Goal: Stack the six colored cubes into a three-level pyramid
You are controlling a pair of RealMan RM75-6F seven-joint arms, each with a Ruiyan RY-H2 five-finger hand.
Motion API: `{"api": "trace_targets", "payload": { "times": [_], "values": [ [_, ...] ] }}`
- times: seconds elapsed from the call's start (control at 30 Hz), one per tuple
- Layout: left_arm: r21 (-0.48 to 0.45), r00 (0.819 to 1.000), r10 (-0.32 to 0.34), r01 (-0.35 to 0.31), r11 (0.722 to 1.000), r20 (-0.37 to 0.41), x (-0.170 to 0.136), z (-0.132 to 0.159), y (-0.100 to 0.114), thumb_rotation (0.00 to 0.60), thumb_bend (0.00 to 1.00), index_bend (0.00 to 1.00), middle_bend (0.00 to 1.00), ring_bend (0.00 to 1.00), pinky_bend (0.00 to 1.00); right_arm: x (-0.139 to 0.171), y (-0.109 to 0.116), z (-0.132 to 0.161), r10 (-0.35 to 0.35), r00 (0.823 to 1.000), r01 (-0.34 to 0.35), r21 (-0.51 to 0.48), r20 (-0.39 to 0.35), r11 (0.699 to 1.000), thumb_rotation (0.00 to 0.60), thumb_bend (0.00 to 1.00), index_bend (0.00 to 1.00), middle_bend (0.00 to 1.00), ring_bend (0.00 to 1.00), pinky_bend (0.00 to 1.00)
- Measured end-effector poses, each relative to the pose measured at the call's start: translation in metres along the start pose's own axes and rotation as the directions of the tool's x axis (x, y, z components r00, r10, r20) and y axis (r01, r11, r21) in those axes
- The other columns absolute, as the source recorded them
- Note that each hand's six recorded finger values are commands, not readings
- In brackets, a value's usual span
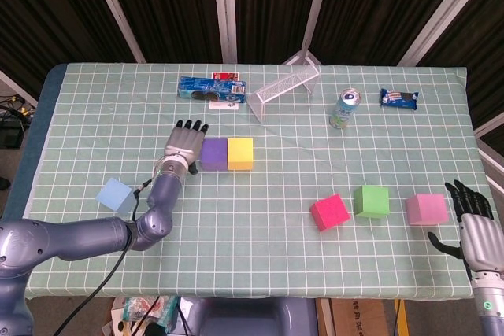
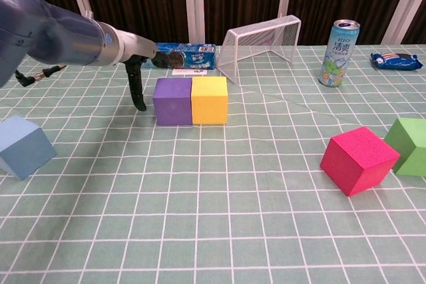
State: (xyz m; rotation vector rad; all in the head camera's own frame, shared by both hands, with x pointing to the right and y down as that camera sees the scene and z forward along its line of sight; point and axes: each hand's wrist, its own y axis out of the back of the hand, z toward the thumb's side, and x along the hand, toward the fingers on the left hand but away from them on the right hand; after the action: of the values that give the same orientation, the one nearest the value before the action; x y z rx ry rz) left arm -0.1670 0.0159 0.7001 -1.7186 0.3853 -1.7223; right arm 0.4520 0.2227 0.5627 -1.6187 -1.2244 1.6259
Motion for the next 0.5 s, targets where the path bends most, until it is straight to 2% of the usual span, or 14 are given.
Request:
{"api": "trace_targets", "payload": {
  "times": [0.13, 0.5],
  "values": [
    [0.026, 1.000, 0.009, -0.008, 1.000, -0.023, -0.002, -0.010, 0.006, 0.600, 0.07, 0.00, 0.00, 0.00, 0.04, 0.000, 0.000, 0.000, 0.002, 1.000, -0.002, -0.007, 0.004, 1.000, 0.600, 0.26, 0.00, 0.00, 0.00, 0.00],
    [0.054, 0.996, 0.066, -0.062, 0.997, -0.066, 0.003, -0.021, 0.017, 0.600, 0.08, 0.00, 0.00, 0.00, 0.04, 0.000, 0.000, 0.001, 0.002, 1.000, -0.002, -0.017, 0.006, 1.000, 0.600, 0.26, 0.00, 0.00, 0.00, 0.00]
  ]
}}
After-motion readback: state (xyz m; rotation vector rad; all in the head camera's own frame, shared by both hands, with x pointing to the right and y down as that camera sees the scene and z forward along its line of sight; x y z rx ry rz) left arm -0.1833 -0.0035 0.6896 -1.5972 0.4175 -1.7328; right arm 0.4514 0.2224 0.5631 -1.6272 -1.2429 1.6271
